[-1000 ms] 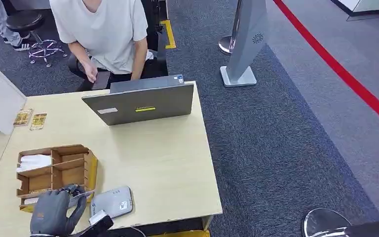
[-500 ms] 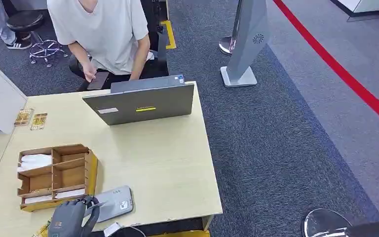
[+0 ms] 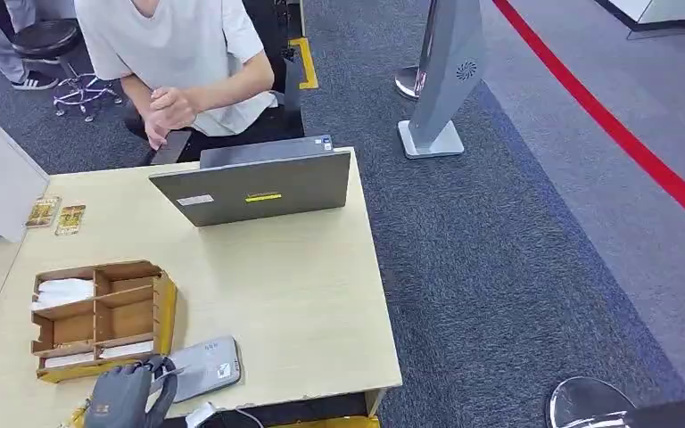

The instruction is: Pass the card to the sensor for recognition and then transmit it.

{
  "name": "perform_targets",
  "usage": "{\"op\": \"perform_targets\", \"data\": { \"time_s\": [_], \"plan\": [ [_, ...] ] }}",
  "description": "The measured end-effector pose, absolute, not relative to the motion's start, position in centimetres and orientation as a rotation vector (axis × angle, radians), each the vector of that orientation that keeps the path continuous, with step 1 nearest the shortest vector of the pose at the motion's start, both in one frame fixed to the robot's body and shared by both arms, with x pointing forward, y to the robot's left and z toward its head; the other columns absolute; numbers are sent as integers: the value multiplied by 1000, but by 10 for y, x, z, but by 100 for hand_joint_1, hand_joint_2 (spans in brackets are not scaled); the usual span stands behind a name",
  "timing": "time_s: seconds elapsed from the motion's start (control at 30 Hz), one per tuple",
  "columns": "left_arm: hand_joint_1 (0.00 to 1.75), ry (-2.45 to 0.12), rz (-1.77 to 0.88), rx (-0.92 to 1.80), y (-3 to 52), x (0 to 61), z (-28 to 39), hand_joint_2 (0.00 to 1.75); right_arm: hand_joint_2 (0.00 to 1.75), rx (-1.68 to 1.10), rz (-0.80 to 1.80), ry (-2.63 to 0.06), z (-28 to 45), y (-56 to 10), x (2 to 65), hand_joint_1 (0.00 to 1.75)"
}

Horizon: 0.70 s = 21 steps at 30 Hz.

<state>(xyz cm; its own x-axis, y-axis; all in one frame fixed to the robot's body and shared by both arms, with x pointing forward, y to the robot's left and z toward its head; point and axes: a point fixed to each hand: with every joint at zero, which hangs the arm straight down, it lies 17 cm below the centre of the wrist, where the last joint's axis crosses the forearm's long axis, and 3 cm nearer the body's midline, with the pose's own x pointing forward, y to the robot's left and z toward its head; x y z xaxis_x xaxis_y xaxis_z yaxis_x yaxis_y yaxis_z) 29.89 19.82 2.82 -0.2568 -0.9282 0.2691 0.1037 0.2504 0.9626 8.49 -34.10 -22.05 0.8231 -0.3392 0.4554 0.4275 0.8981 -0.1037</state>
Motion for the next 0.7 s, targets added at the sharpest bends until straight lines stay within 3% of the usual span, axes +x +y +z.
{"op": "perform_targets", "data": {
  "time_s": [0.33,0.7],
  "plan": [
    [175,-1942,-974,1054,210,328,226,175,175,-206,-426,-384,-223,-327,68,0],
    [175,-1746,-993,1581,297,454,350,175,175,-168,-227,-381,-224,-303,76,0]
  ]
}}
